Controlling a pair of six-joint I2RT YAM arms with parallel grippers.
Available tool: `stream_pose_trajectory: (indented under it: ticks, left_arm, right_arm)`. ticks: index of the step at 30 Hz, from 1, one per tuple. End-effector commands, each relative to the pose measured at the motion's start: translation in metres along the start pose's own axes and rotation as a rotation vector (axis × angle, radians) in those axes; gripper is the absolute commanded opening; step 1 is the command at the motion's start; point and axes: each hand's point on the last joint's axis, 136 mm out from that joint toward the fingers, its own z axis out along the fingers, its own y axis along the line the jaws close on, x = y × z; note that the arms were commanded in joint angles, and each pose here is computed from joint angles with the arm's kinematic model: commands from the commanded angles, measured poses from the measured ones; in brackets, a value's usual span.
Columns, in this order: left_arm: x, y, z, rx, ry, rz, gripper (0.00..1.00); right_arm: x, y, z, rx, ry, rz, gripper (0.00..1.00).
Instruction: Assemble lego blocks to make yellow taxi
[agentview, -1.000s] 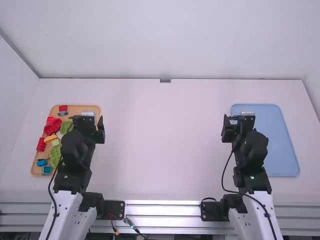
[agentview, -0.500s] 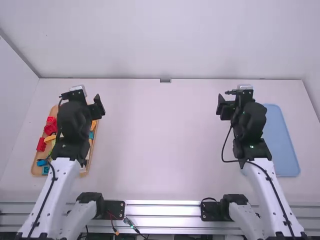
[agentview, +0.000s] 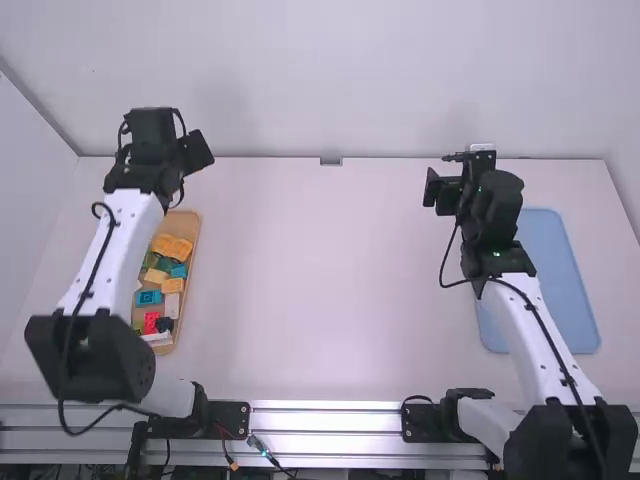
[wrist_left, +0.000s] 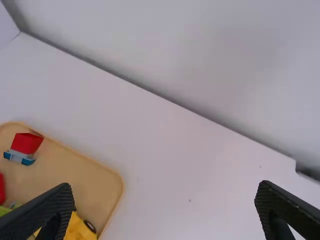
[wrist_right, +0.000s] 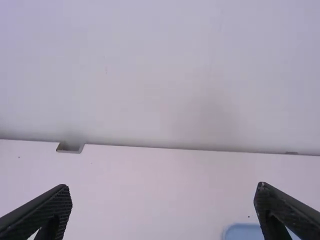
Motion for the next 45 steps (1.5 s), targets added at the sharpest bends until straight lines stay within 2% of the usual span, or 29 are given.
stream_pose_trajectory:
  ticks: [1,7,11,15,33,38,45]
  left_arm:
    - [-0.013,0.018,0.020,-0.074,0.033,-0.125,0.98]
    - [0.008,0.062,0.058,-0.223,0.204,-0.331,0.99]
    - [0.037,0.066,0.079,-0.145,0.347,-0.397,0.99]
    - [0.066,0.064,0.082,-0.113,0.451,-0.439,0.99]
    - [0.141,0.081,0.090,-0.240,0.591,-0.566,0.99]
    - [0.165,0.101,0.080,-0.373,0.631,-0.599,0.99]
    - [0.173,0.118,0.072,-0.484,0.625,-0.594,0.99]
  right_arm:
    - [-0.017,0.001,0.003,-0.001,-0.030,-0.006,0.98]
    - [-0.018,0.001,0.006,-0.001,-0.029,-0.007,0.99]
    - [-0.018,0.001,0.006,-0.001,-0.029,-0.006,0.99]
    - [-0.019,0.001,0.006,-0.001,-0.033,-0.006,0.99]
    - [-0.015,0.002,0.006,-0.002,-0.024,-0.016,0.99]
    - [-0.013,0.002,0.006,-0.002,-0.019,-0.051,0.99]
    - [-0.012,0.002,0.006,-0.003,-0.013,-0.052,0.99]
